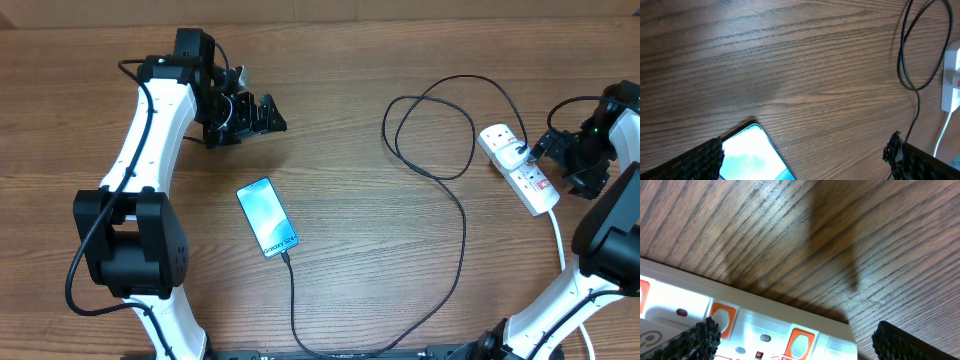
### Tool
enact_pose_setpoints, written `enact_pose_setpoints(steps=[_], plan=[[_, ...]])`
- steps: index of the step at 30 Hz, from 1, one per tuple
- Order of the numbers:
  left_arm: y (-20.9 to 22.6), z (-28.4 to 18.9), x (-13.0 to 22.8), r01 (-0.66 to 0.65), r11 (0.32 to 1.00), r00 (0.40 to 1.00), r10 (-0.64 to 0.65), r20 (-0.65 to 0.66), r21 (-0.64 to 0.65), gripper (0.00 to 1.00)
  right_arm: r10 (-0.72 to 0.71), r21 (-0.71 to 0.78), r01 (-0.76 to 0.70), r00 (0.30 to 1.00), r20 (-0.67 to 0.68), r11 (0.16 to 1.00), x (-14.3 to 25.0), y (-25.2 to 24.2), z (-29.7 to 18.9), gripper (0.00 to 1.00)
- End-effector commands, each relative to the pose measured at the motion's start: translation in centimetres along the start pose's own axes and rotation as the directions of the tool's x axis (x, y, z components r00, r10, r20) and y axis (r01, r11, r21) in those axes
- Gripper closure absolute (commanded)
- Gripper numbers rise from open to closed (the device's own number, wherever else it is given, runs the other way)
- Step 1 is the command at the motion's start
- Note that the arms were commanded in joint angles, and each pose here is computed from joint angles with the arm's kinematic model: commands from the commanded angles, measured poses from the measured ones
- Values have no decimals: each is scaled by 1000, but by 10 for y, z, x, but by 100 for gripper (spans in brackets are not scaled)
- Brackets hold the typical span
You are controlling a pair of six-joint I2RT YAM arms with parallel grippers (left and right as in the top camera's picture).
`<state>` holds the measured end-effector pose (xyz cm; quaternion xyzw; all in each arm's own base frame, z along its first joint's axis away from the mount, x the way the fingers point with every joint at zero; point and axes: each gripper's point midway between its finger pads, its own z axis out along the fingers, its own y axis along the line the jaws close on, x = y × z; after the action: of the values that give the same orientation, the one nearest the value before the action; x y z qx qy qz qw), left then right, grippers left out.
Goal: Plug charger to phone and switch on socket
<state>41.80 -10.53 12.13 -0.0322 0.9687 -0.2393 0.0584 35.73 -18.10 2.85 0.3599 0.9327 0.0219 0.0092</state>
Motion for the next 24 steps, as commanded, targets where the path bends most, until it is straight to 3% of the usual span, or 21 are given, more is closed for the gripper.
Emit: enact_pose_setpoints(steps=[1,24], plan=[[-11,-14,-5,-54,999,998,54,41,4,0,-18,-18,18,1000,-16,1000,8,7,-2,0],[-10,-14,-5,-60,998,997,60,38,4,1,4,-17,-4,1000,-18,1000,8,6,-1,0]])
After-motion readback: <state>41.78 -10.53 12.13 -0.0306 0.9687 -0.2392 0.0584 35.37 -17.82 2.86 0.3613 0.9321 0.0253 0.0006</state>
